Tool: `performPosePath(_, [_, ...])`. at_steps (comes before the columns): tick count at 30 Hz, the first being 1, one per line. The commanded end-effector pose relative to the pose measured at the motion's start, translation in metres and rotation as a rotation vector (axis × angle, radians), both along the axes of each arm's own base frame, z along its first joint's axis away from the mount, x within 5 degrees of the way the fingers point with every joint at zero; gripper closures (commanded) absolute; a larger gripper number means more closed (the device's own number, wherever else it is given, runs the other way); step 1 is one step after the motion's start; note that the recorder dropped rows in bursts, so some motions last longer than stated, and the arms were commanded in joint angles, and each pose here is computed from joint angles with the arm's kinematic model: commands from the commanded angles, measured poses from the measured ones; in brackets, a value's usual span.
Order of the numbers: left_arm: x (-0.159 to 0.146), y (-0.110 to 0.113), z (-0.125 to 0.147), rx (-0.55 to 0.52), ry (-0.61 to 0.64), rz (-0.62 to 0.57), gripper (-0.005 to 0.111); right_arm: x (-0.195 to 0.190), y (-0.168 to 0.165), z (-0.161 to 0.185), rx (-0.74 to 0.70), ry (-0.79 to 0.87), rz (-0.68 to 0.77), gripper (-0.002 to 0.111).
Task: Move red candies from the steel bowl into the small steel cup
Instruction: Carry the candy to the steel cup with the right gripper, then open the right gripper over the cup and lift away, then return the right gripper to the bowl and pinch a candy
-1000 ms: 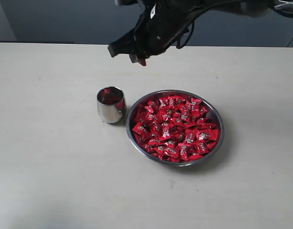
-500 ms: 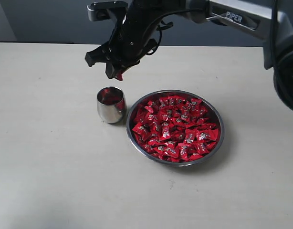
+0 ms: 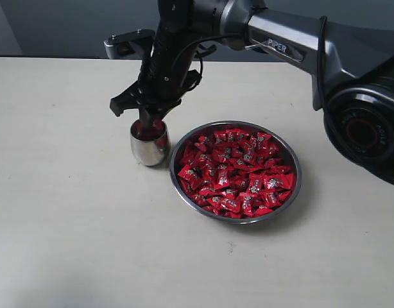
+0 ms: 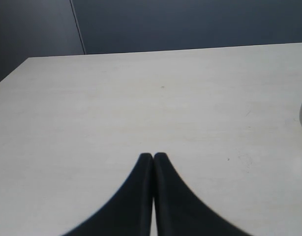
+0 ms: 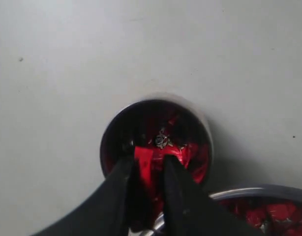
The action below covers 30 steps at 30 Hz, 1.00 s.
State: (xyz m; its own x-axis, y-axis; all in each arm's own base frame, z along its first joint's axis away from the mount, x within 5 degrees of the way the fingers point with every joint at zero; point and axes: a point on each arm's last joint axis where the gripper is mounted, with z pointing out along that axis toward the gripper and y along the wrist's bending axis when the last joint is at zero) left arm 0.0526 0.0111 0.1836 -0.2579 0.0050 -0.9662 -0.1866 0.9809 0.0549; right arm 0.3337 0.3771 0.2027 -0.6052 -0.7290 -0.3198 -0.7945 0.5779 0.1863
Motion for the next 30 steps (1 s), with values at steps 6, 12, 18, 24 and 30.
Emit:
performPosePath(6, [0.000,0.000,-0.001,0.002,-0.008,-0.006,0.106,0.004,0.001,0.004,0.024,-0.039,-0.003,0.107])
performPosePath(12, [0.000,0.000,-0.001,0.002,-0.008,-0.006,0.106,0.006,0.003,0.002,0.035,-0.054,-0.008,0.080])
performPosePath(18, [0.000,0.000,-0.001,0.002,-0.008,-0.006,0.106,0.007,0.003,0.002,0.039,-0.058,-0.010,0.077])
performPosePath(24, [0.000,0.000,-0.001,0.002,-0.008,-0.006,0.106,0.008,-0.003,0.019,0.044,-0.099,-0.012,0.077])
performPosePath(30, [0.000,0.000,-0.001,0.002,-0.008,-0.006,0.106,0.014,-0.024,0.061,0.143,-0.190,-0.089,0.077])
